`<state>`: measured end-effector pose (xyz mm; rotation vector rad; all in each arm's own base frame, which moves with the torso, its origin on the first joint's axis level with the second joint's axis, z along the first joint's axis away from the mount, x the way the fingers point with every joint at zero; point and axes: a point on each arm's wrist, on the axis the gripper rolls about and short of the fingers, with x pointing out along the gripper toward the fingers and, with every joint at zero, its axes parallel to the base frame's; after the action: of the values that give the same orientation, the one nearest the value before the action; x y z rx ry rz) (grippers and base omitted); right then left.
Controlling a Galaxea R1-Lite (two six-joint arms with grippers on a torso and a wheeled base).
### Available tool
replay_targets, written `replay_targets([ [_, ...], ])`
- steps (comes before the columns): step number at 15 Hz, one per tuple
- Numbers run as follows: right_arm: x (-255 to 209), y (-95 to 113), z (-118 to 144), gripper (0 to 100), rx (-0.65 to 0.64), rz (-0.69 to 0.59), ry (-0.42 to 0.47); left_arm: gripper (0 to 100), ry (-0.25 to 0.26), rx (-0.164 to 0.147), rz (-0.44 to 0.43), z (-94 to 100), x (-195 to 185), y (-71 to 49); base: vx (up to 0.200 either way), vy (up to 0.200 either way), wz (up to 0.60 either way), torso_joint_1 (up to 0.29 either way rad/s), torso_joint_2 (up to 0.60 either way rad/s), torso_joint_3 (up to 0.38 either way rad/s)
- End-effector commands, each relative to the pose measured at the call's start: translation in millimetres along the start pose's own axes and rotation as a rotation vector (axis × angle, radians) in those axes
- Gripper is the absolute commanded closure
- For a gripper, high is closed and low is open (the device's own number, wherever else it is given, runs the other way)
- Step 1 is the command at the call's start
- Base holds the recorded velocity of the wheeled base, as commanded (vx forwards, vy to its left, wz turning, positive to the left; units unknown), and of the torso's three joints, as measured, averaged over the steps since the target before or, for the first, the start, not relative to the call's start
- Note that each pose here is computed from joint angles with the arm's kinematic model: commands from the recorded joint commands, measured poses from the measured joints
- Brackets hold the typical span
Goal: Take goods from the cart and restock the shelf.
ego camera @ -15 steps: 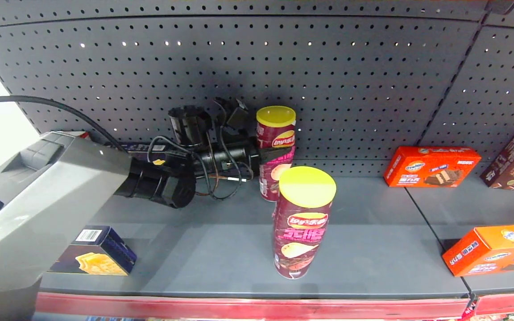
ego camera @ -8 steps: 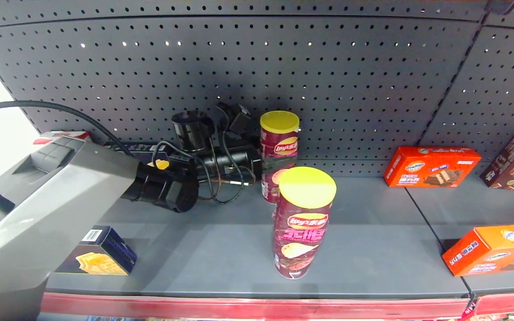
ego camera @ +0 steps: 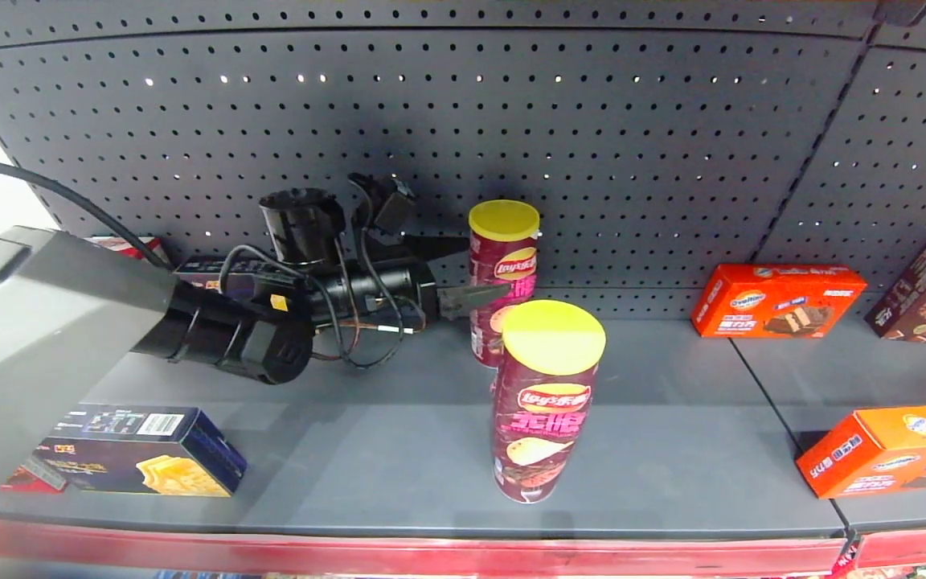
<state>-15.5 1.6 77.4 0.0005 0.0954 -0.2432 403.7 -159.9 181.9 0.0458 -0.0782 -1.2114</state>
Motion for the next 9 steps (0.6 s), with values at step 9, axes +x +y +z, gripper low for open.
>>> replay_targets([
  [9, 0, 0, 0, 0, -0.001, 0.000, 0.000, 0, 0.230, 0.118, 0.178, 19.3, -32, -12.4, 0.000, 0.000, 0.00, 0.000, 0.00, 0.000],
])
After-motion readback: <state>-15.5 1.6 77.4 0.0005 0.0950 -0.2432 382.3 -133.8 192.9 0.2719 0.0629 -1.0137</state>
